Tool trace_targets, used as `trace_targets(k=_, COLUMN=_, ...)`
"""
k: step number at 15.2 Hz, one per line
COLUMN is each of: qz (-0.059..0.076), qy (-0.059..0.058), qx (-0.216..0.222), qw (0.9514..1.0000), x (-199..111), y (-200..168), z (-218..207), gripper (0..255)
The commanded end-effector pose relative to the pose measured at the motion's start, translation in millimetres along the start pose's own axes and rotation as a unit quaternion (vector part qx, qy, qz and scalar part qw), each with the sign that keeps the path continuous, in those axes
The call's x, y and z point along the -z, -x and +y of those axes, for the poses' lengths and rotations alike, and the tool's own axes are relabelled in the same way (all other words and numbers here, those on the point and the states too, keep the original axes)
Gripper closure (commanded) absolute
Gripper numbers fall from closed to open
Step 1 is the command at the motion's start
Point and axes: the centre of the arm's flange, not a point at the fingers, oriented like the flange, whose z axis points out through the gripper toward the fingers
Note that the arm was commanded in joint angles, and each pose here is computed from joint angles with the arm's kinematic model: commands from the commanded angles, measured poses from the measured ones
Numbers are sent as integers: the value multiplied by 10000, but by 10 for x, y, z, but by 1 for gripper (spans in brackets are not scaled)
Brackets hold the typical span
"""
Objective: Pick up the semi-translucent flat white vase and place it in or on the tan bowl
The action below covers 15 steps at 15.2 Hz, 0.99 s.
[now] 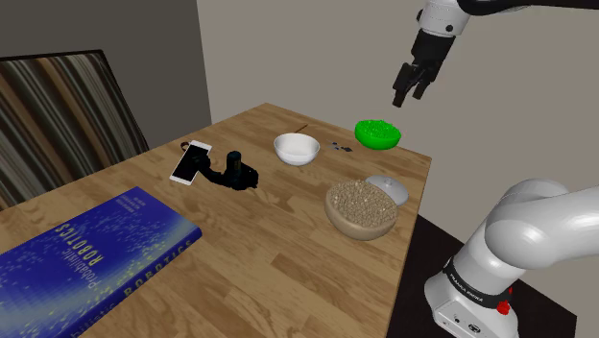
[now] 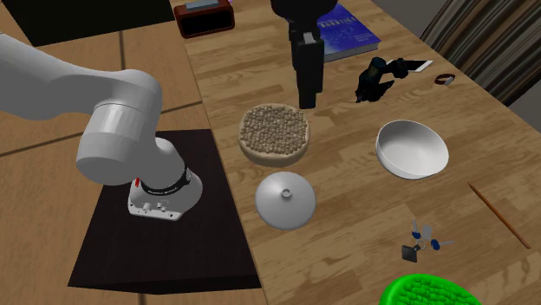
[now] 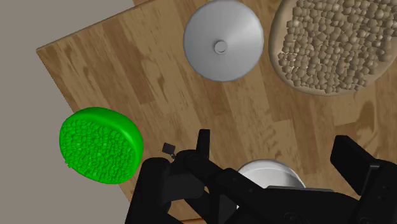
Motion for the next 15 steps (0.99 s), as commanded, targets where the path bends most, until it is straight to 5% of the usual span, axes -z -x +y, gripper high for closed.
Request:
trace_targets(k=1, qz=0, qy=0, qx=0, qw=10000, x=0, y=0, z=0, gripper=0)
trace_targets(k=15, qz=-518, qy=-426, qx=213, qw=9975, x=-1811, y=104, z=459, gripper=0)
